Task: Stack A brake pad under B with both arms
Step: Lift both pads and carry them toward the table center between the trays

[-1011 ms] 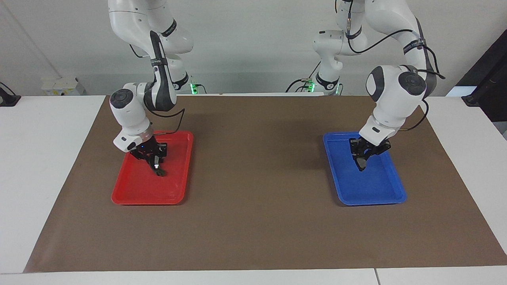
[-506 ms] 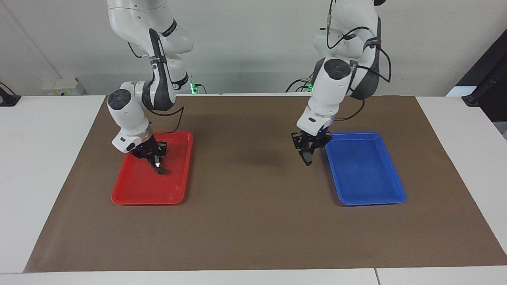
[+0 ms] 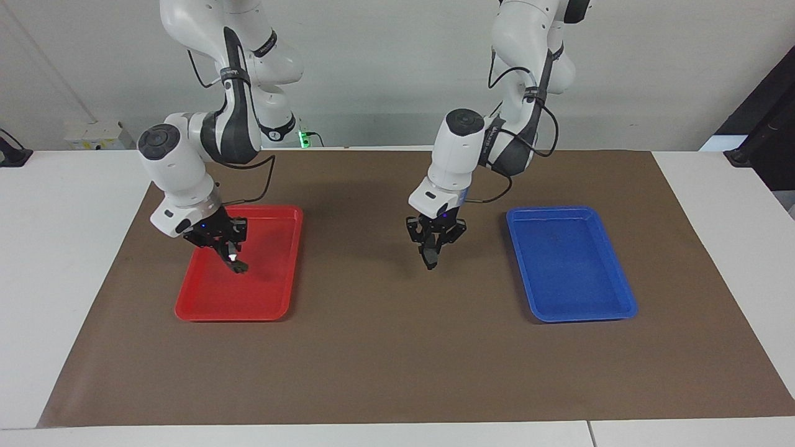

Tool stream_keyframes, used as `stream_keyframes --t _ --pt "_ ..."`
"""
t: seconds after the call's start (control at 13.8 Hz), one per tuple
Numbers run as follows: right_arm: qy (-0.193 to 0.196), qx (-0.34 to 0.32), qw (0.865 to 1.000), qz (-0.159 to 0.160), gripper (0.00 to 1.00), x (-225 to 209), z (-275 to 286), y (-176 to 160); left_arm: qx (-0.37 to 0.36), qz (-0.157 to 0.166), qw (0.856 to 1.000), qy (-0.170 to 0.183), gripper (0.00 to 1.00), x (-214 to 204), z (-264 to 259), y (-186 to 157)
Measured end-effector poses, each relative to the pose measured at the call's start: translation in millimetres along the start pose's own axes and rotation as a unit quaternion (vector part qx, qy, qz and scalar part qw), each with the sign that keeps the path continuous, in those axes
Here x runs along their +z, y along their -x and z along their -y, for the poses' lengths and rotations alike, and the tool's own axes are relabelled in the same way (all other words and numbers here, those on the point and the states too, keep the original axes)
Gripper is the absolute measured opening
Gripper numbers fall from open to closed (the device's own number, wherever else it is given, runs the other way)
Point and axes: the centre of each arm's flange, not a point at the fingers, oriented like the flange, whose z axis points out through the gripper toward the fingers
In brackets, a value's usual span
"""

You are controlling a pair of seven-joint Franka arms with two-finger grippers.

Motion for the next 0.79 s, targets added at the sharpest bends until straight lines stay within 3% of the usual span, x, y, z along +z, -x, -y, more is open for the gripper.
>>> stream_keyframes --t 0.36,0.65,0.79 --pt "-0.005 0.042 0.999 0.015 0.43 -77.6 2.5 2.8 0.011 -0.005 1.000 0.003 0.37 55.5 -12.2 9.7" --pt "-0.005 0.056 0.998 0.016 0.43 -119.6 22.6 -3.0 0.016 -0.004 1.000 0.003 0.38 67.8 -16.0 14.2" --pt "-0.005 0.064 0.998 0.016 0.43 -118.3 43.4 -6.5 0.014 -0.004 1.000 0.002 0.55 67.1 -14.4 12.3"
